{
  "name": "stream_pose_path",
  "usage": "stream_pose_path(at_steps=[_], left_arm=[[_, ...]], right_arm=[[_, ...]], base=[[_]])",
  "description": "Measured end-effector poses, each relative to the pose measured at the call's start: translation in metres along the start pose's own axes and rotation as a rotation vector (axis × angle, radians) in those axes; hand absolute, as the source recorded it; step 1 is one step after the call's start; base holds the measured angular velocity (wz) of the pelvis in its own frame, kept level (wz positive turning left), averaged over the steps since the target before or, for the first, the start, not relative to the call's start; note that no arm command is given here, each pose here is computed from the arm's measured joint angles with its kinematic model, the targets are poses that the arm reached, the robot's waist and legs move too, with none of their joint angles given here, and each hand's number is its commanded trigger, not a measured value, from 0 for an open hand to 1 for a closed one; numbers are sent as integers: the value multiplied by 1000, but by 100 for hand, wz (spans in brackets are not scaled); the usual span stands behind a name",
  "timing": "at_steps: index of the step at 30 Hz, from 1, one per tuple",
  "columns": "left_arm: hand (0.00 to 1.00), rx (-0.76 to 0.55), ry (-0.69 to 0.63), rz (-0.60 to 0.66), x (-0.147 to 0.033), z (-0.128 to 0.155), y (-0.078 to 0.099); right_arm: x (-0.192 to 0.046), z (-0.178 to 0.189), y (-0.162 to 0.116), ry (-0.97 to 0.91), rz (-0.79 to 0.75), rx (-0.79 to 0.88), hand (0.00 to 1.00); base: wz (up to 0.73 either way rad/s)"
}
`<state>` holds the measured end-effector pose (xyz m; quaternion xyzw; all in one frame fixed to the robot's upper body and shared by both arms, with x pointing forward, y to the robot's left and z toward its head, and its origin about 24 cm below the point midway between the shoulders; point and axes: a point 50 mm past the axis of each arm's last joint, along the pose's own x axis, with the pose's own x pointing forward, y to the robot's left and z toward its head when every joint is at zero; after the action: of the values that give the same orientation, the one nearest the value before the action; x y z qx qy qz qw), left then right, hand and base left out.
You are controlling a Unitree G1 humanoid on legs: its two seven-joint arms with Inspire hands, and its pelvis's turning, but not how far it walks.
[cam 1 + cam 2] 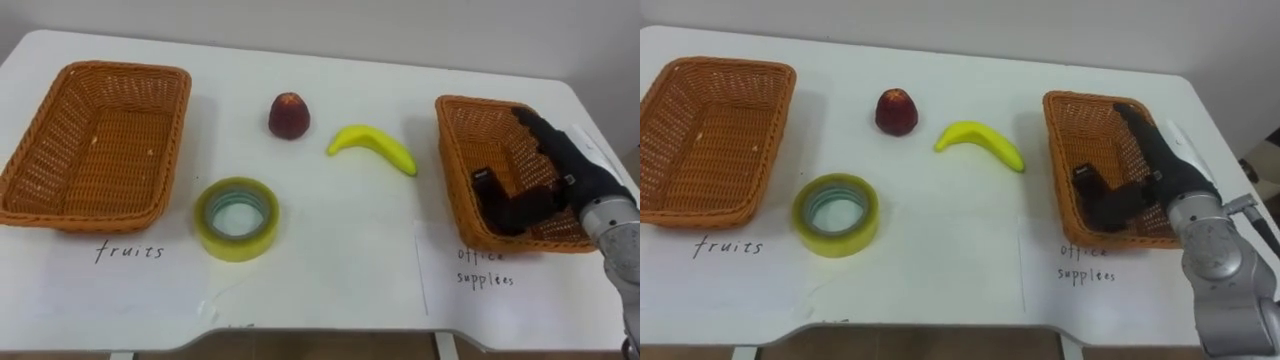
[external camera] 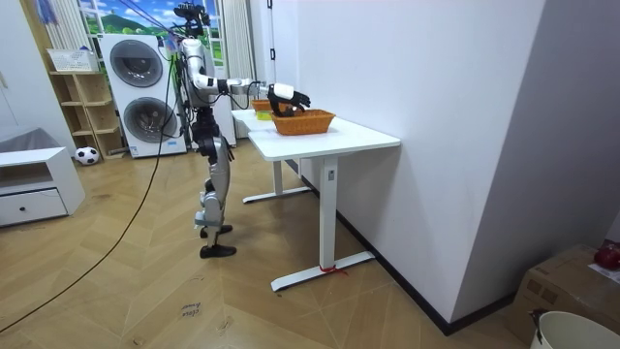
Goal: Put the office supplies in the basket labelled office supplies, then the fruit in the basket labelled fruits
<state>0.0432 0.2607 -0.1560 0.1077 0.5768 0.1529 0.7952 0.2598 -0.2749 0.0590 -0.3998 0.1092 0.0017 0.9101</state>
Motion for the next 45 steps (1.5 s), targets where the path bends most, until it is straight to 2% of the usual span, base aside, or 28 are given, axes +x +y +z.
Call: stream_pose_path(at_steps=[18,26,38,45], left_arm=[[0,-3,-2,7,0,1,0],[0,-8,3,9,0,-1,0],[0,-31,7,17,0,-2,1],[0,-39,6,13,0,-1,-1]], right_arm=[[0,8,-5,-40,-31,-2,0],[-5,37,-38,-161,-208,-16,0],[-11,81,-57,-339,-303,-26,0],[-16,89,-59,-382,-308,-16,0]], base=[[0],[0],[0],[0]])
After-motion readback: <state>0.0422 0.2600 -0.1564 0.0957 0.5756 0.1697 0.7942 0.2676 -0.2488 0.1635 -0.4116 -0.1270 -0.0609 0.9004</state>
